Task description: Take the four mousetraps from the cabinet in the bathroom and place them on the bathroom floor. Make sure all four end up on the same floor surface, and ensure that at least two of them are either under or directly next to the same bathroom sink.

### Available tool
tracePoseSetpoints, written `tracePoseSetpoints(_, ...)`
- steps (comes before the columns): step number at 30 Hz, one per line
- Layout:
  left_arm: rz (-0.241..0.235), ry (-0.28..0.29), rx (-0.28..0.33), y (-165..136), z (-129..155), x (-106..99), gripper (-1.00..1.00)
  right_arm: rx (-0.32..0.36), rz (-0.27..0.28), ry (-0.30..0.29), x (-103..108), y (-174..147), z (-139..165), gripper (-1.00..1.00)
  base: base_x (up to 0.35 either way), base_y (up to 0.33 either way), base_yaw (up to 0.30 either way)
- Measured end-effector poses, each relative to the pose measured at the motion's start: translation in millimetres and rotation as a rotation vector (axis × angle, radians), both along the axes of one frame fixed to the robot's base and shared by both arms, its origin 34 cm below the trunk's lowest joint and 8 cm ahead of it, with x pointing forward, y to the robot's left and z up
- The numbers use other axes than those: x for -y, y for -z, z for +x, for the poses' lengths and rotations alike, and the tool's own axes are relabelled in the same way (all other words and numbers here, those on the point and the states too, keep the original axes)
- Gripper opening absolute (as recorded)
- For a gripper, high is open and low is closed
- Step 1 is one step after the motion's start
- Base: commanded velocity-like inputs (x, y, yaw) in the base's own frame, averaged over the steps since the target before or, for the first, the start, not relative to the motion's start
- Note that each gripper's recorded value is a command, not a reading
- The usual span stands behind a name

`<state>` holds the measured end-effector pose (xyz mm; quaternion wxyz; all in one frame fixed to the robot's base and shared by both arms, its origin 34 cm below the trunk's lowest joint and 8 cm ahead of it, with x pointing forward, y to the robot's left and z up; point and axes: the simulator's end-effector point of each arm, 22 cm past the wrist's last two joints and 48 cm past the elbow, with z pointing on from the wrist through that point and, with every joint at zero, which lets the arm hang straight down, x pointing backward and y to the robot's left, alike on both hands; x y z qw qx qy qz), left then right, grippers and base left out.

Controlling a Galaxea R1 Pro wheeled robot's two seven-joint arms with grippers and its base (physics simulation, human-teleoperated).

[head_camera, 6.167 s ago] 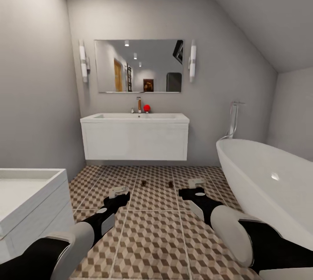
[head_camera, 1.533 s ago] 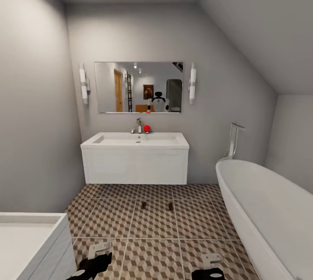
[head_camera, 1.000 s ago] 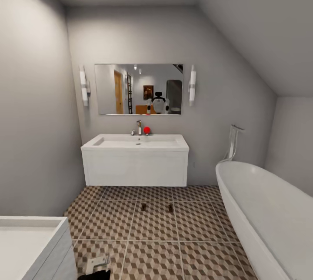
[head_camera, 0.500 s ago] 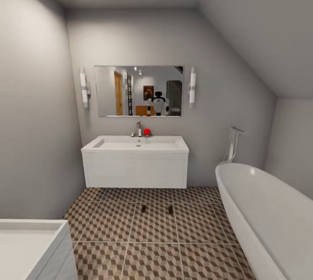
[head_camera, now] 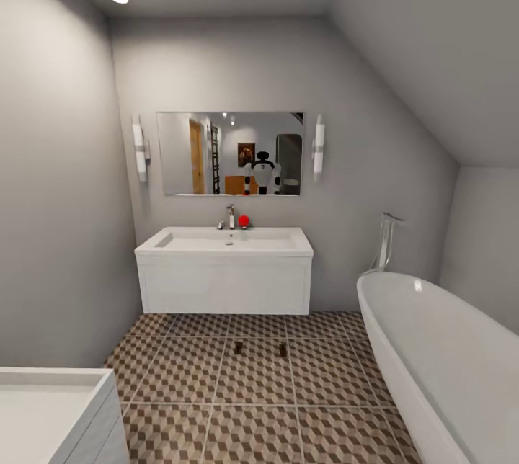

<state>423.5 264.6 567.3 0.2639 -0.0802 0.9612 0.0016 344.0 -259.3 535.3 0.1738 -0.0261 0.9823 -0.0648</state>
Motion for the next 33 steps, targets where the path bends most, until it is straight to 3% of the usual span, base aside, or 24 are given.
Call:
tracePoseSetpoints(12, 0.004, -0.003, -0.041, 13, -29, -1, 1.0, -0.03, 0.009, -0.003, -5, 6, -18, 1.0, 0.0, 0.0, 0.0)
tracePoseSetpoints(33, 0.01, -0.006, -0.067, 20, -46, -4, 1.0, -0.05, 0.016, -0.005, -7, 11, -34, 1.0, 0.0, 0.0, 0.018)
